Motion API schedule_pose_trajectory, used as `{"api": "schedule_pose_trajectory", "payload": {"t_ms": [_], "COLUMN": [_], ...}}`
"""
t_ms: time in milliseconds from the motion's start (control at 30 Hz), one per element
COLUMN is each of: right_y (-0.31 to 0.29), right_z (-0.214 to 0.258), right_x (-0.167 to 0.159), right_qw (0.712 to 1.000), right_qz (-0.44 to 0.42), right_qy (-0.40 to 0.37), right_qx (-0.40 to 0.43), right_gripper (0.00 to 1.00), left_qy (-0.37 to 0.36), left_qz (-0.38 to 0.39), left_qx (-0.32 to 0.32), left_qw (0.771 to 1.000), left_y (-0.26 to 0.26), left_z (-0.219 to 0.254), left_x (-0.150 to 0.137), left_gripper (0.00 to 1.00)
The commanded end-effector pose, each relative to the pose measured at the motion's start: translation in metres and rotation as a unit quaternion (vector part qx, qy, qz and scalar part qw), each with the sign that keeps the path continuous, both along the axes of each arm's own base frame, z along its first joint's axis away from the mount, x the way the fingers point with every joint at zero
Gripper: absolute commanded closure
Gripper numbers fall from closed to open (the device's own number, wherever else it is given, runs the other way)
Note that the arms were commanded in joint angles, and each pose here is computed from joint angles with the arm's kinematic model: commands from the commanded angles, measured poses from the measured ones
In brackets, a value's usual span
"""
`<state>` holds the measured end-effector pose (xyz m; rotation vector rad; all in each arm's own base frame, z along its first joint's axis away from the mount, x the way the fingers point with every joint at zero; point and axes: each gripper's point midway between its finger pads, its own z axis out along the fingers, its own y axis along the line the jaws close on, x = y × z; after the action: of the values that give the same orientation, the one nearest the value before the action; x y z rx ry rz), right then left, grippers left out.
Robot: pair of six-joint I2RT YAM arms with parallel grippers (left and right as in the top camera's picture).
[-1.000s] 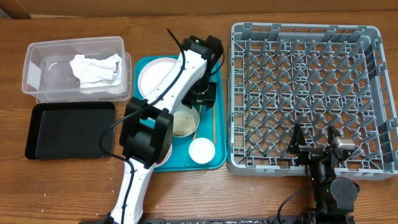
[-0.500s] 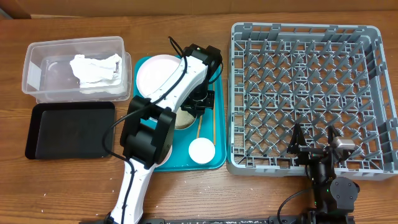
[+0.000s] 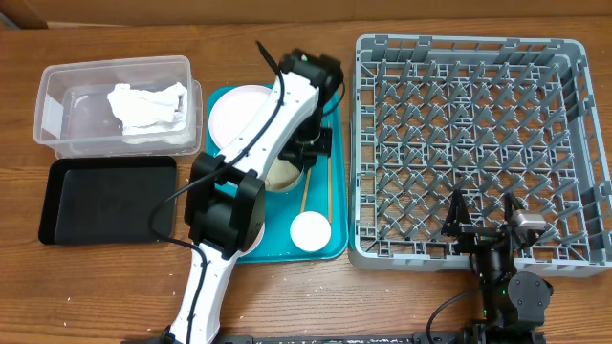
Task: Sort waste into correct bins and load items into the dishwasher
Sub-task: 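Reach the left gripper to the rice bowl and grasp its rim, then carry the bowl left and tip the rice onto the black tray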
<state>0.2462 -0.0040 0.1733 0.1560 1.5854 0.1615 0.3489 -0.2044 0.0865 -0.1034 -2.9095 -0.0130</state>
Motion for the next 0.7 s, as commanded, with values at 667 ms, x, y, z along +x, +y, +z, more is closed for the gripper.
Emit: {"api": "schedule_pose_trajectory", "payload": {"t_ms": [667], "right_y": [-0.002], "right_z": [-0.002], "right_x": [0.000], "right_qw": [1.000], "right_qz": [-0.005], "right_qy": [0.000], "right_qx": [0.000], "right_gripper": [0.00], "left_qy": [-0.148], "left_qz": [0.246], "left_qx": [-0.180], "left_qw": [0.941], "left_y": [0.230], "left_z": [0.144], "left_x": [-0.006], "left_gripper": [0.96]}}
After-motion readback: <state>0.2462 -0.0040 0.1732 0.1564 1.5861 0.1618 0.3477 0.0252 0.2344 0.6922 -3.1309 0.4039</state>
